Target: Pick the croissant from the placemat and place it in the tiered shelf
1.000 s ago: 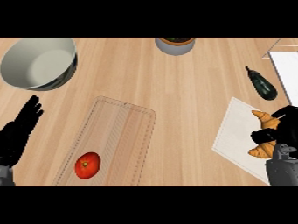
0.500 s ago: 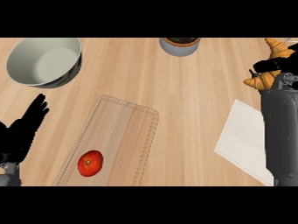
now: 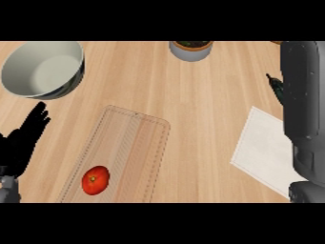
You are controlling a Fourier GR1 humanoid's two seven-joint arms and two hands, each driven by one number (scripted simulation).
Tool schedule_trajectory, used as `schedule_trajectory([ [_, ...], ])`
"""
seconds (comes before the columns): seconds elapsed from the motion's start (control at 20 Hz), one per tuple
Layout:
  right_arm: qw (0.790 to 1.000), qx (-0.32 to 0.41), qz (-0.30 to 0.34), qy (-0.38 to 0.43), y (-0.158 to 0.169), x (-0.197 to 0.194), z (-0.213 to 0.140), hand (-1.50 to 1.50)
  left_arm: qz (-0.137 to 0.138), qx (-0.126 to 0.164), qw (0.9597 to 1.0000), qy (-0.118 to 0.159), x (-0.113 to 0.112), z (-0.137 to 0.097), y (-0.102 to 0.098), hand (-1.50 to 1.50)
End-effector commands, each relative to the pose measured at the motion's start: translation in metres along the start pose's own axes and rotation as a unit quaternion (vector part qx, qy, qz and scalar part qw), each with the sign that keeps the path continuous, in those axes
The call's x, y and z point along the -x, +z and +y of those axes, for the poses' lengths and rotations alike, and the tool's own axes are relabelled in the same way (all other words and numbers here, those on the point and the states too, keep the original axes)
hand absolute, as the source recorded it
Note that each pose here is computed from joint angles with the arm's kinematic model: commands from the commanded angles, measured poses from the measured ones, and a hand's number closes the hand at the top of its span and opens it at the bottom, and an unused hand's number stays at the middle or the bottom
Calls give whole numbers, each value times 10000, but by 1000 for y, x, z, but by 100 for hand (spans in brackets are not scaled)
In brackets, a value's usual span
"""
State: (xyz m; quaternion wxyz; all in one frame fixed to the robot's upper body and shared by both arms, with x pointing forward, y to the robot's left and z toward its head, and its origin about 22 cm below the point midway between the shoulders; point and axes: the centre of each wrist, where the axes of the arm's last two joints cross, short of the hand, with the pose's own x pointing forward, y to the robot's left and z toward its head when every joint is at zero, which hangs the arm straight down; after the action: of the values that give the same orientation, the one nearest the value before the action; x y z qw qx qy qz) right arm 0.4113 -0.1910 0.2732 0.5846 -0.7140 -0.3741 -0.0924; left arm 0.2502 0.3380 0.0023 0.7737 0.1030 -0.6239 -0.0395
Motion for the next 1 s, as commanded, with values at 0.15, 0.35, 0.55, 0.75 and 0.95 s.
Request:
schedule_trajectory([
  [0.15,9917,765,989,308,-20,-37,-22,150,89,-55,9999,-9,3,9,10,0],
  [0.35,9869,822,1140,788,-45,-52,-43,150,53,-61,9999,92,0,9,5,0],
  [0.55,9873,722,1084,914,-56,-51,-40,150,-4,-188,9998,-14,-2,6,2,0],
  [0.75,9854,731,1222,936,-98,-39,-38,150,9,-69,10000,26,6,-2,10,0],
  [0.95,9795,885,1322,1233,-108,-27,-28,150,113,-201,9997,-11,7,11,7,0],
])
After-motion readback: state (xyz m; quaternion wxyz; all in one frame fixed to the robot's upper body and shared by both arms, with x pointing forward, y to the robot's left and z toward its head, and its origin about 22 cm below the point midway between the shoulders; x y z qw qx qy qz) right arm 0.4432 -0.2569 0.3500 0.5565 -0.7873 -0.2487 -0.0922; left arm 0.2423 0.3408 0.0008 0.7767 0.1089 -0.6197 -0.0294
